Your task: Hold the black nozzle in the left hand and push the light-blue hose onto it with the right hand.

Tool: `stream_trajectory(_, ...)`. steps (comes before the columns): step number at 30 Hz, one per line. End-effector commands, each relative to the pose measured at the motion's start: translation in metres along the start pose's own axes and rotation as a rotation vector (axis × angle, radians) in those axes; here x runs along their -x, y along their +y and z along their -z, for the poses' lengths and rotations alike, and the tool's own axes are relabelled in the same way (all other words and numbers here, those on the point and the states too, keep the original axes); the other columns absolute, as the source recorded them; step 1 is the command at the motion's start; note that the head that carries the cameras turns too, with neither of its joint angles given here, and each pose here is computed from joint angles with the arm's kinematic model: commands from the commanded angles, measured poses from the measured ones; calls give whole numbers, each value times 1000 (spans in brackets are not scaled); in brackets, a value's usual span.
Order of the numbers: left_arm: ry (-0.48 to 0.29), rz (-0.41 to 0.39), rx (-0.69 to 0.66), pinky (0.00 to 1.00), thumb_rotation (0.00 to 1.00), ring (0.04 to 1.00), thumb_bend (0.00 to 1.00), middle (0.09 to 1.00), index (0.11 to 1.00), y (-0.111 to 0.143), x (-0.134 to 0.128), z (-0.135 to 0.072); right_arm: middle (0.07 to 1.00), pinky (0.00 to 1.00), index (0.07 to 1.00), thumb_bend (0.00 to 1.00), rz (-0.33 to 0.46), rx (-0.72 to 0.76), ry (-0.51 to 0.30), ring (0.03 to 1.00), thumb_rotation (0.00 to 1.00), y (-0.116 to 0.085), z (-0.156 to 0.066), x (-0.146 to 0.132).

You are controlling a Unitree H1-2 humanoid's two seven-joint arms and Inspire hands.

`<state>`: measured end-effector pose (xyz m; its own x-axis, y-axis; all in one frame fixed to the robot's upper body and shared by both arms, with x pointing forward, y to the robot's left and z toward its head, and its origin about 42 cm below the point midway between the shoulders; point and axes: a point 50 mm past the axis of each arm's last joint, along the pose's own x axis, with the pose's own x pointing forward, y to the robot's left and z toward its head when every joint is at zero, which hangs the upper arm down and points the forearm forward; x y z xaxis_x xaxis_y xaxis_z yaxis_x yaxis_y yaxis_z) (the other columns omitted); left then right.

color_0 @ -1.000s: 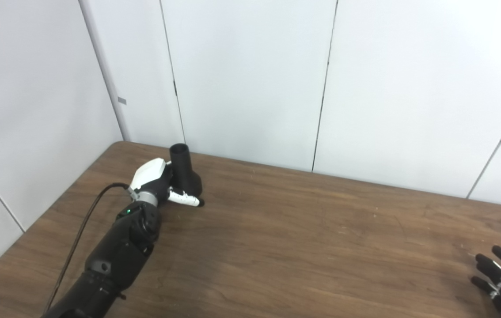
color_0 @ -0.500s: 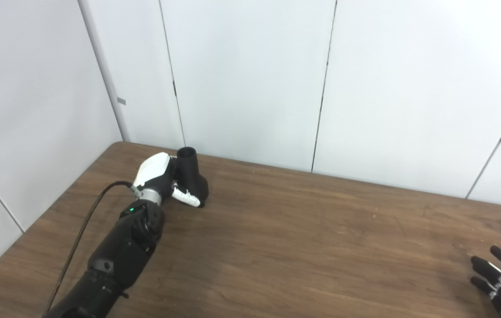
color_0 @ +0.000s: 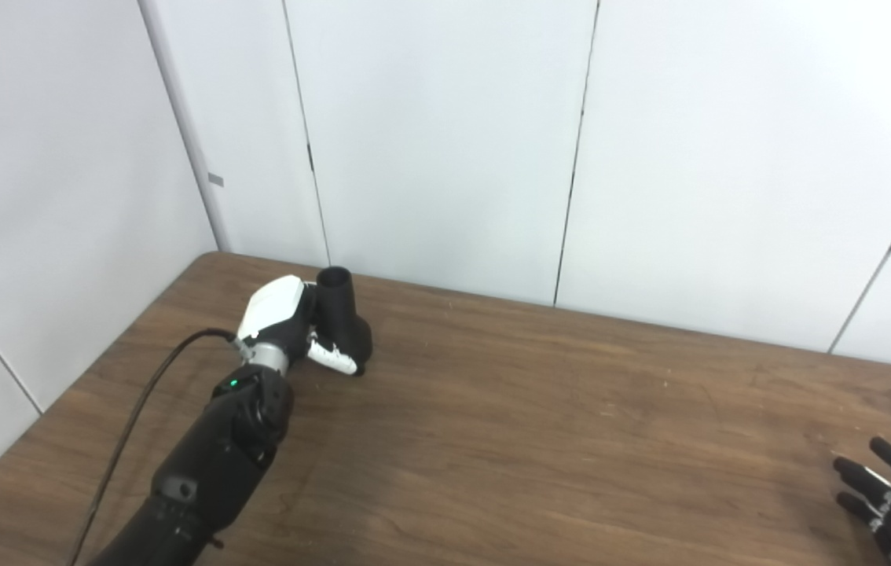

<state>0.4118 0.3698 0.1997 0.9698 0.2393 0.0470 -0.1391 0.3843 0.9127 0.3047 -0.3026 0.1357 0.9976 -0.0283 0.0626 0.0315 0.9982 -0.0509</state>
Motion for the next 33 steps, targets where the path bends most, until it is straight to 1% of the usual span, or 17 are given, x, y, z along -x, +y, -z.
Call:
stream_trajectory(1, -62, -67, -26, 1000, 0, 662, 522, 514, 473, 17, 0, -9, 788, 831, 911, 597, 0, 13, -14, 872, 1000, 1, -6, -2)
stream_trajectory(2, -82, -76, -25, 1000, 0, 664, 522, 514, 473, 18, 4, -12, 788, 832, 911, 597, 1, 14, -15, 872, 1000, 2, -6, -2)
stream_trajectory(3, -95, -82, -24, 1000, 0, 699, 520, 525, 466, 18, 7, -13, 785, 835, 907, 599, 2, 15, -15, 872, 1000, 3, -7, -2)
stream_trajectory(4, -104, -85, -24, 1000, 0, 710, 519, 529, 463, 18, 9, -14, 784, 836, 905, 599, 3, 15, -16, 872, 1000, 3, -7, -2)
stream_trajectory(5, -134, -93, -17, 1000, 0, 717, 519, 531, 462, 17, 14, -17, 784, 837, 904, 599, 4, 15, -16, 872, 1000, 4, -8, -2)
stream_trajectory(6, -154, -98, -12, 1000, 0, 762, 518, 534, 456, 17, 17, -19, 780, 839, 903, 597, 4, 15, -17, 872, 1000, 5, -8, -2)
stream_trajectory(8, -191, -99, 3, 1000, 0, 789, 518, 536, 452, 17, 23, -22, 778, 842, 902, 597, 4, 15, -19, 873, 1000, 6, -9, -2)
stream_trajectory(11, -221, -93, 19, 1000, 0, 800, 518, 533, 453, 16, 30, -25, 774, 845, 905, 598, 5, 14, -22, 875, 1000, 8, -11, -2)
stream_trajectory(13, -228, -92, 23, 1000, 0, 801, 519, 531, 455, 16, 32, -26, 773, 846, 907, 598, 5, 14, -22, 875, 1000, 8, -11, -2)
stream_trajectory(20, -298, -39, 116, 1000, 0, 806, 523, 504, 475, 2, 69, -52, 778, 861, 908, 598, -1, 13, -27, 875, 1000, 16, -16, -2)
stream_trajectory(22, -309, -28, 128, 1000, 0, 805, 523, 503, 476, -1, 74, -56, 778, 861, 908, 591, -1, 13, -28, 864, 1000, 18, -17, -2)
stream_trajectory(25, -348, 17, 143, 1000, 0, 807, 523, 503, 476, -14, 91, -67, 781, 853, 910, 581, -3, 11, -29, 858, 1000, 21, -19, -1)
stream_trajectory(27, -397, 71, 159, 1000, 0, 815, 523, 505, 474, -25, 107, -75, 784, 848, 911, 576, -4, 8, -31, 859, 1000, 23, -22, -1)
stream_trajectory(29, -431, 110, 167, 1000, 0, 823, 522, 508, 472, -32, 120, -80, 783, 841, 909, 574, -4, 7, -30, 858, 1000, 25, -24, 0)
stream_trajectory(33, -481, 167, 186, 1000, 0, 832, 523, 508, 472, -45, 138, -90, 794, 846, 913, 568, -7, 7, -29, 875, 1000, 30, -29, 1)
